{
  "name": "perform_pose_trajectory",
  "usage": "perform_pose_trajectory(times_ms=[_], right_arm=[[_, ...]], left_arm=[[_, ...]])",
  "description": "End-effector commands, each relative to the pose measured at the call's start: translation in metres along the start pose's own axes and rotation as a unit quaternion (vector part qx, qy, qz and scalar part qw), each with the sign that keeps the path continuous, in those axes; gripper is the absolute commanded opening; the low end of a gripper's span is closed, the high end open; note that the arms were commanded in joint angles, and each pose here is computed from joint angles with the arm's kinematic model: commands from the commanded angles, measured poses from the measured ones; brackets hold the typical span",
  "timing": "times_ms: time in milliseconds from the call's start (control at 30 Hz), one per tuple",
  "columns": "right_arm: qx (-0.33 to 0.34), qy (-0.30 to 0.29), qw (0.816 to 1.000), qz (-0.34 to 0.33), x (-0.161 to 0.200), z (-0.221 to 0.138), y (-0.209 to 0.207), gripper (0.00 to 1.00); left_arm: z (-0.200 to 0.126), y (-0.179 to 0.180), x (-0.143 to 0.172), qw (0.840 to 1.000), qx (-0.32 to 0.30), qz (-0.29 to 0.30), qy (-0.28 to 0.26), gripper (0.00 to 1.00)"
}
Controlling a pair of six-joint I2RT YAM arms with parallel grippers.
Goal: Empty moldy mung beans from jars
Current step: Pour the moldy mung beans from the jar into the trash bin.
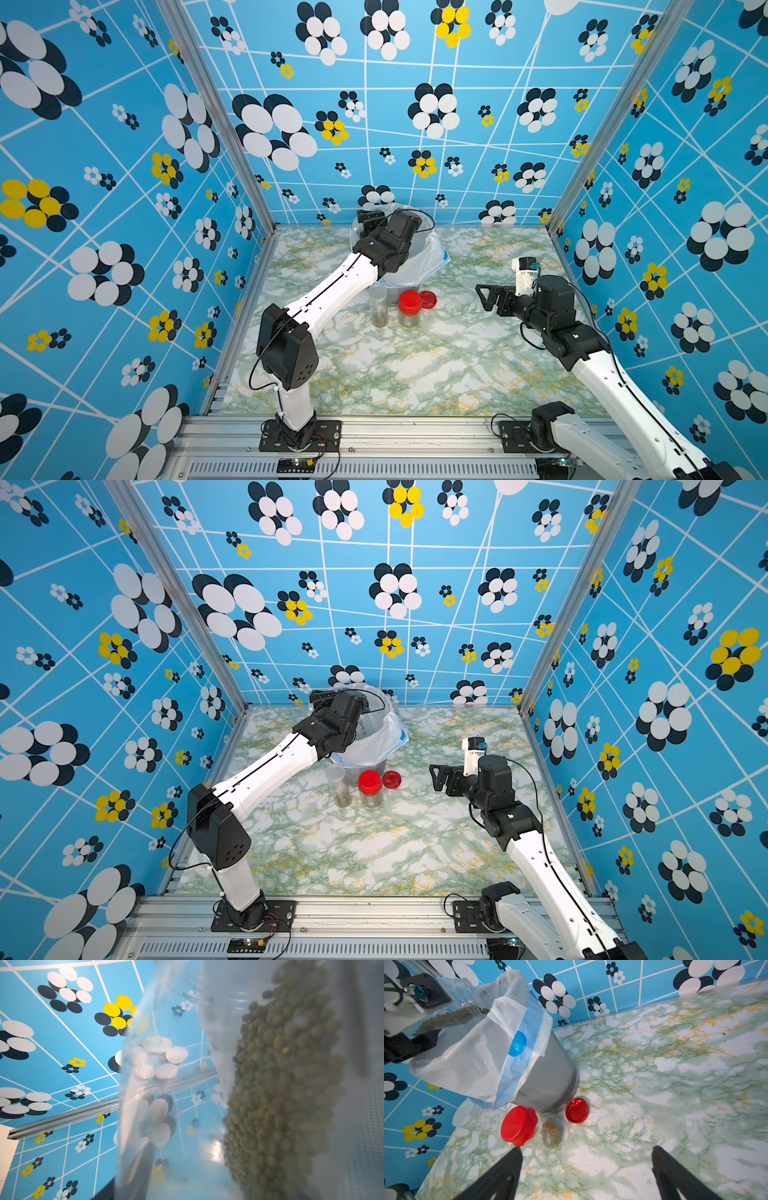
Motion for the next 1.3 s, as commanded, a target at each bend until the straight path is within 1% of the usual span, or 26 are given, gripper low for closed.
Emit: perform_pose_trajectory(times_ms=[0,167,267,467,733,1167,1267], right_arm=[[0.0,0.005,1.0,-0.003,0.003,0.0,-0.002,0.99],[-0.001,0.006,1.0,0.0,0.004,0.001,-0.001,0.99],[-0.001,0.007,1.0,-0.002,0.004,0.0,-0.002,0.99],[-0.001,-0.001,1.0,-0.004,0.003,-0.004,-0.001,0.99],[0.001,0.004,1.0,-0.005,0.003,-0.002,-0.001,0.99],[-0.005,0.006,1.0,-0.002,0.003,0.001,0.0,0.99],[-0.006,0.005,1.0,-0.002,0.004,0.001,0.0,0.99]], left_arm=[[-0.013,0.026,0.009,0.999,-0.035,-0.029,0.0,0.5],[-0.016,0.027,0.01,0.999,-0.04,-0.021,-0.006,0.51],[-0.017,0.03,0.011,0.998,-0.043,-0.033,-0.013,0.51],[-0.018,0.033,0.01,0.999,-0.048,-0.022,-0.011,0.51],[-0.019,0.035,0.013,0.998,-0.052,-0.013,-0.011,0.51],[-0.024,0.039,0.012,0.996,-0.081,0.003,-0.031,0.51],[-0.025,0.043,0.011,0.995,-0.094,0.015,-0.036,0.51]])
Point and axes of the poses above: each gripper's point midway between its finger pads, its own z axis out along the fingers, its own y axis along the line the jaws close on, x = y × z, the point moved 2 cm from there along -z, back along the fingers, and after that the axes turned 6 degrees about z, right-handed, at the moved point
